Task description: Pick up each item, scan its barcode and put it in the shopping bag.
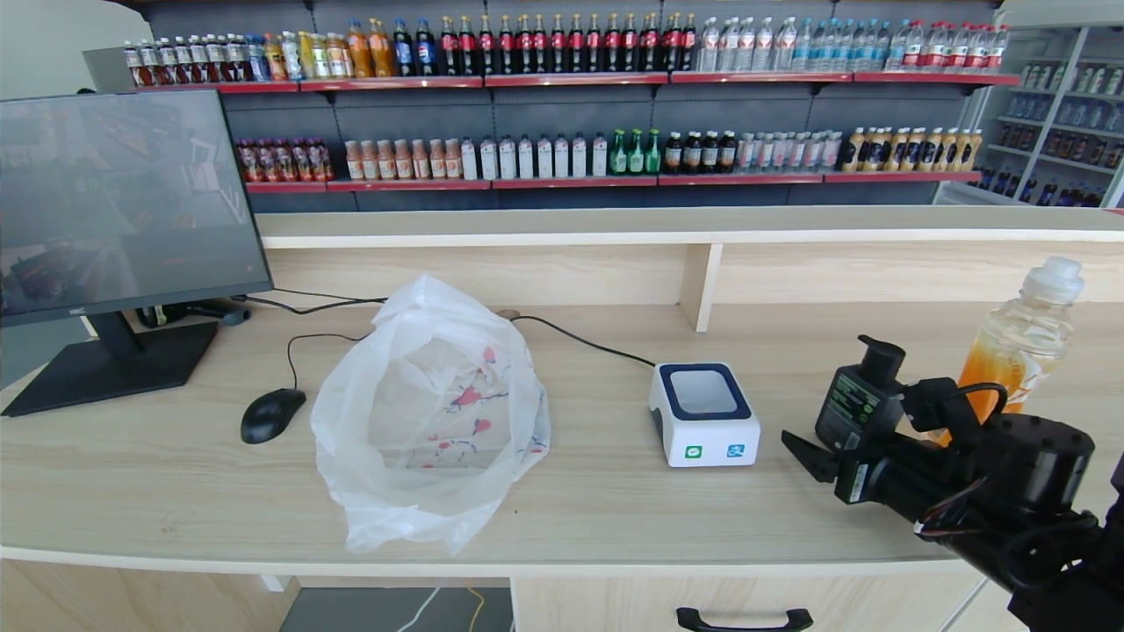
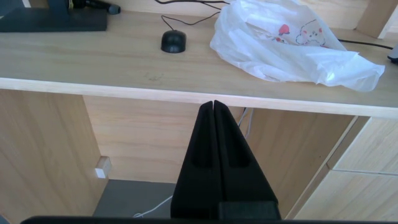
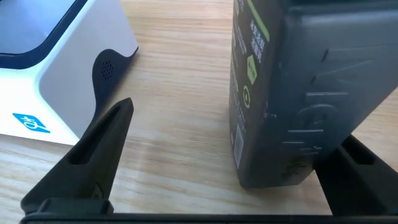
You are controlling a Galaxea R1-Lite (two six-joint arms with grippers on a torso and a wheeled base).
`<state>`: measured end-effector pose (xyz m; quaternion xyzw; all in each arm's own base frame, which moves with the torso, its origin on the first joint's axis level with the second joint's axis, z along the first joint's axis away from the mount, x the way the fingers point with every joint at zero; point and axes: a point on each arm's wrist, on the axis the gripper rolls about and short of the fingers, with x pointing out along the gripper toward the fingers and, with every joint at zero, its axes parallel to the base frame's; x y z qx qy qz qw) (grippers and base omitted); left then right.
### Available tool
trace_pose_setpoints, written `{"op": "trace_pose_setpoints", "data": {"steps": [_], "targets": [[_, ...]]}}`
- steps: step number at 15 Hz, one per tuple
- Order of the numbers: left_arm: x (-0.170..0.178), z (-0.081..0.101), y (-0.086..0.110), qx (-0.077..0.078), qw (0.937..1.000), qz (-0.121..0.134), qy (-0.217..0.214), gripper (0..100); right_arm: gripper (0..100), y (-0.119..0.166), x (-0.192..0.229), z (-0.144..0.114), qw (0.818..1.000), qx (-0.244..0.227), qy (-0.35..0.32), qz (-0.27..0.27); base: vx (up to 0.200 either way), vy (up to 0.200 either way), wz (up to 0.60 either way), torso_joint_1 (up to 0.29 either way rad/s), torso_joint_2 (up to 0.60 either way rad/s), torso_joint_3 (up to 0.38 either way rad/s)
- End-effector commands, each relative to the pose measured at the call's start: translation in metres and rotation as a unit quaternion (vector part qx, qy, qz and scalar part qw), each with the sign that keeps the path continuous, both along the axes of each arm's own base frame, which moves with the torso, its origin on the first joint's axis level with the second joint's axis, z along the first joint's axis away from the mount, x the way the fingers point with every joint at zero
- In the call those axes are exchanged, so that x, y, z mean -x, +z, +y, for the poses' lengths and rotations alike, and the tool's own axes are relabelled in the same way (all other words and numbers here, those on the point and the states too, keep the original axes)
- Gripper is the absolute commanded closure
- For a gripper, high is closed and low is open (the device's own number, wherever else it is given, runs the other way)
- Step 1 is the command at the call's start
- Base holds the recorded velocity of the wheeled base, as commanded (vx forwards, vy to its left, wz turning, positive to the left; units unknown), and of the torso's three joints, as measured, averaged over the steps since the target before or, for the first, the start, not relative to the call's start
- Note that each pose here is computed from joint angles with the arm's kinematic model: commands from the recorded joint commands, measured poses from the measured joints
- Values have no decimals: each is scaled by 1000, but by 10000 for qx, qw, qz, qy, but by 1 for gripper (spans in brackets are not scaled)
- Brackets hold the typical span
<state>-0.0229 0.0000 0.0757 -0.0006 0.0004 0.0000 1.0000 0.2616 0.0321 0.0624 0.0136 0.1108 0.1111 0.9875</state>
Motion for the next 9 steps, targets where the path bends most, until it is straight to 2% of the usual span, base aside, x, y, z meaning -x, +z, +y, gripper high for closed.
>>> {"op": "trace_pose_setpoints", "data": {"steps": [1,6,9], "targets": [[0,0,0,1,10000,-4,0,100,0,-3,-1,3,10000,3,53,41,0,0,0,0,0,0],[0,0,0,1,10000,-4,0,100,0,0,-4,5,10000,-8,76,-51,0,0,0,0,0,0],[0,0,0,1,10000,-4,0,100,0,1,-3,15,9996,-56,251,-70,0,0,0,0,0,0]]}}
